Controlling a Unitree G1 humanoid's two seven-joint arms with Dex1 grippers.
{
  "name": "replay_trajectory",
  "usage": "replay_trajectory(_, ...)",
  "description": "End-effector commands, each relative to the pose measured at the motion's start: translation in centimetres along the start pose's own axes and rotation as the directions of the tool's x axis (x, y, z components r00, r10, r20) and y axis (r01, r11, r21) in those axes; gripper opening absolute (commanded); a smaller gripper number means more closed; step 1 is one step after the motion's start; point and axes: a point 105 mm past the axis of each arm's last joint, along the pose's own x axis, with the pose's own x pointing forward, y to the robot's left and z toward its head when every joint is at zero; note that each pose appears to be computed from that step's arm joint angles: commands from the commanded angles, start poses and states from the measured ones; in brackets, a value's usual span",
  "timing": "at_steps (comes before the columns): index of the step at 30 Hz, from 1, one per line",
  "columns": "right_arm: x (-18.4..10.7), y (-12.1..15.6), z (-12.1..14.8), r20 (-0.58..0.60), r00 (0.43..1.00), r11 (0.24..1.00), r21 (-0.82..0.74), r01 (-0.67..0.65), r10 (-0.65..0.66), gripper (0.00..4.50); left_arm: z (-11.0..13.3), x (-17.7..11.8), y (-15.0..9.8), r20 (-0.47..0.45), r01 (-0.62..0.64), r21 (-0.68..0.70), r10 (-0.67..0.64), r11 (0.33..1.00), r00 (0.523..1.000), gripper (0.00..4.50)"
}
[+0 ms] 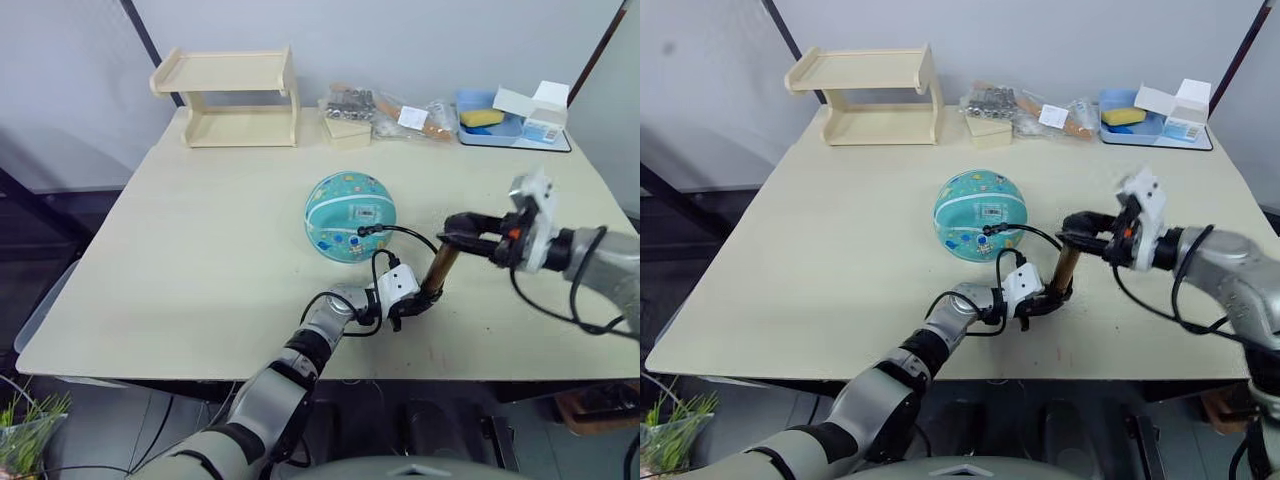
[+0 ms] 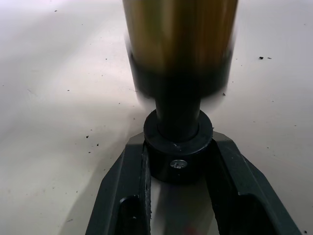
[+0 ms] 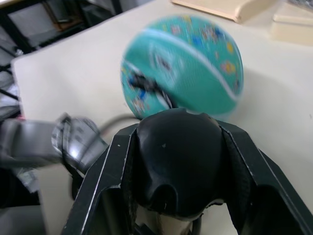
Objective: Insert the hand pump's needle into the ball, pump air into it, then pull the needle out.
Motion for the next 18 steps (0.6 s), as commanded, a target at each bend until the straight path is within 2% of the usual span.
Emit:
replay_trajectory(1,-2.9,2.4,7.7,0.169,0.983,0.989,-0.138,-0.045,0.068,1.67,-5.5,-0.8,-2.5,-0.176,0.046,-0.114,-0.066,0.992,0.982,1.04)
replay_trajectory(5,-4.7,3.3,11.0,0.208,0.974,0.987,-0.154,-0.054,0.086,1.67,-5.7,-1.0,-2.5,-0.177,0.044,-0.118,-0.064,0.992,0.982,1.04)
replay_trajectory(8,-4.3,3.2,10.5,0.190,0.979,0.988,-0.145,-0.047,0.074,1.67,-5.7,-1.0,-2.4,-0.175,0.039,-0.122,-0.060,0.992,0.983,1.04)
replay_trajectory(10,-3.5,2.6,8.8,0.157,0.986,0.993,-0.114,-0.041,0.059,1.67,-5.6,-1.0,-2.4,-0.174,0.038,-0.122,-0.059,0.992,0.983,1.04)
replay_trajectory(13,-2.6,1.2,4.7,0.061,0.998,0.997,-0.079,-0.007,0.012,1.67,-5.5,-0.9,-2.4,-0.169,0.037,-0.116,-0.057,0.993,0.984,1.04)
replay_trajectory(17,-1.5,-0.2,0.4,0.014,1.000,1.000,-0.009,0.011,-0.011,1.67,-5.4,-1.0,-2.2,-0.168,0.033,-0.110,-0.051,0.993,0.984,1.04)
replay_trajectory(18,-0.9,-0.6,-1.4,-0.019,1.000,1.000,0.006,0.020,-0.020,1.67,-5.5,-1.1,-2.2,-0.170,0.031,-0.110,-0.049,0.994,0.984,1.04)
